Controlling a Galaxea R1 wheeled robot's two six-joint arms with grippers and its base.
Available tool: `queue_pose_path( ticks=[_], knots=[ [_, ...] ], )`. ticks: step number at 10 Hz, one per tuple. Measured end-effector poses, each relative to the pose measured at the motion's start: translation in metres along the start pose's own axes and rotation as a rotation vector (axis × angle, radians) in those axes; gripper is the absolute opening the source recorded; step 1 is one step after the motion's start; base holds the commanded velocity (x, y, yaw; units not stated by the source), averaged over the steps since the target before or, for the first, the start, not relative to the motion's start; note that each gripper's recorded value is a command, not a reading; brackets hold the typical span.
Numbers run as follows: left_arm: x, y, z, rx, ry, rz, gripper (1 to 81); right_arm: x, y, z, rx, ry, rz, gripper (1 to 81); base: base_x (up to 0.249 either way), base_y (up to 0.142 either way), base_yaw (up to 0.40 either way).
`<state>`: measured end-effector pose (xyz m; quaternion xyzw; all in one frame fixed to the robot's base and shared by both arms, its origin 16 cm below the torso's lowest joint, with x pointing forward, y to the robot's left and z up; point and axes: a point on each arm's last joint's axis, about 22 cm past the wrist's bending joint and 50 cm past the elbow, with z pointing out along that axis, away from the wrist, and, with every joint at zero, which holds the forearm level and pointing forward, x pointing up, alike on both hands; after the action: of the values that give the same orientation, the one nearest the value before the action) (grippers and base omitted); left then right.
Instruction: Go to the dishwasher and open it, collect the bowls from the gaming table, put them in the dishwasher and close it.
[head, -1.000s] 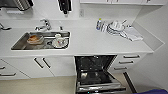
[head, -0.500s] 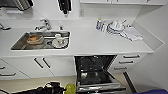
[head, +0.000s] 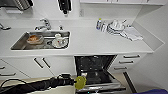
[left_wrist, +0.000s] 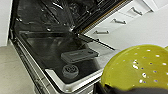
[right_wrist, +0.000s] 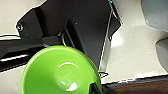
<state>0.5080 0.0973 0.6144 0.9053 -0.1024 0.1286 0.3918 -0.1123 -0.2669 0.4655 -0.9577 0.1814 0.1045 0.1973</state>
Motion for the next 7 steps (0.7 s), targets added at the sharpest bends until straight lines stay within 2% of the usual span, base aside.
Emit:
queue_pose_path(
  ticks=[1,4,7],
  knots=[
    [0.005,0.002,0.009,0.004,-0.008,-0.001,1.0,0.0,-0.001,0.0,0.001,0.0,0.0,1.0,0.0,0.0,0.0],
    [0.03,0.033,0.041,-0.026,-0.012,0.028,1.0,0.001,-0.002,0.001,0.003,0.0,0.0,1.0,0.0,0.0,0.0],
    [0.046,0.047,0.065,-0.026,-0.012,0.042,1.0,0.002,-0.003,0.001,0.004,0.0,0.001,1.0,0.0,0.0,0.0]
  ],
)
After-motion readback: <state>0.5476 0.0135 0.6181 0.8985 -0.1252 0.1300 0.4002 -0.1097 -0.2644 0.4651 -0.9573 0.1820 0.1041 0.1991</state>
